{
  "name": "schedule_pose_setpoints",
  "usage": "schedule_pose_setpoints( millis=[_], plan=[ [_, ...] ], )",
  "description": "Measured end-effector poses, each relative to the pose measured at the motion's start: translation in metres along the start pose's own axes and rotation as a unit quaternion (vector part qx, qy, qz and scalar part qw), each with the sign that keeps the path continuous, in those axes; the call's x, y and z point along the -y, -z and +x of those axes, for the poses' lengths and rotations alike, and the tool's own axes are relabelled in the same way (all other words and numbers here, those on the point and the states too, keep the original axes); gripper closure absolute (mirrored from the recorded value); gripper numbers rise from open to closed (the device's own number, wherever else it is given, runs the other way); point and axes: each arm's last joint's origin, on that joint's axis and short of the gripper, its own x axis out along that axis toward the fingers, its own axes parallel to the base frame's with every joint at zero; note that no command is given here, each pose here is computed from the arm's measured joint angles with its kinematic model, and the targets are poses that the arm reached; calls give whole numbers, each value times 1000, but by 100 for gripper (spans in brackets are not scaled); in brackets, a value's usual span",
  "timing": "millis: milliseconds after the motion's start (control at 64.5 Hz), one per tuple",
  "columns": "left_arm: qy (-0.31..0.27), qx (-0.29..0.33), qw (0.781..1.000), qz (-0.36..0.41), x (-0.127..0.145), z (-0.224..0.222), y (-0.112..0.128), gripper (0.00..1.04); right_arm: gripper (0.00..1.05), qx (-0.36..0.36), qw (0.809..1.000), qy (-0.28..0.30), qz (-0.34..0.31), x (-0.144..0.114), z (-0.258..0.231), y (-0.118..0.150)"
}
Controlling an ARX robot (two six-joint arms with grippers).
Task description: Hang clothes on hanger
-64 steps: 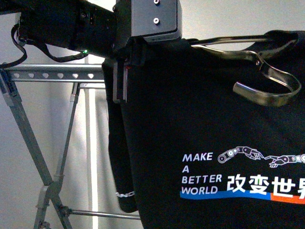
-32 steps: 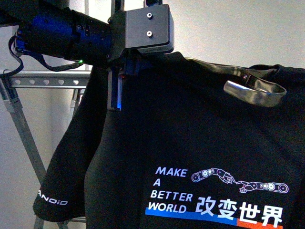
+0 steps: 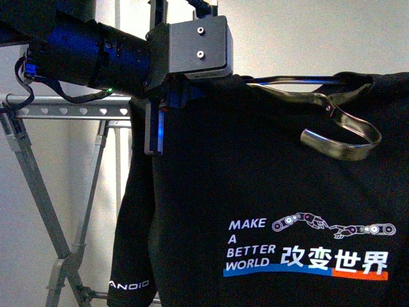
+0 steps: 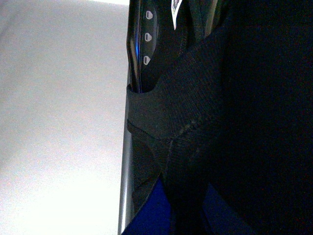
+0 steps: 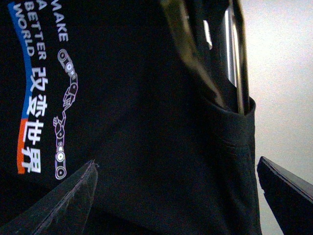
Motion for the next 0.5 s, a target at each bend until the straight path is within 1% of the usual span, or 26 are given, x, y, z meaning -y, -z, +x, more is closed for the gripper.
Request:
schedule_pose_setpoints(
  millis=[78, 248, 496],
  plan=[
    [0, 1, 1000, 0, 0, 0, 0, 100, 7, -7, 1000, -3, -22, 5, 10, 5],
    [0, 5, 1000, 0, 0, 2, -3, 100, 7, -18, 999, -13, -30, 12, 32, 14],
    [0, 3, 1000, 0, 0, 1, -2, 100, 7, -27, 999, -26, 20, 19, 57, 23]
  ],
)
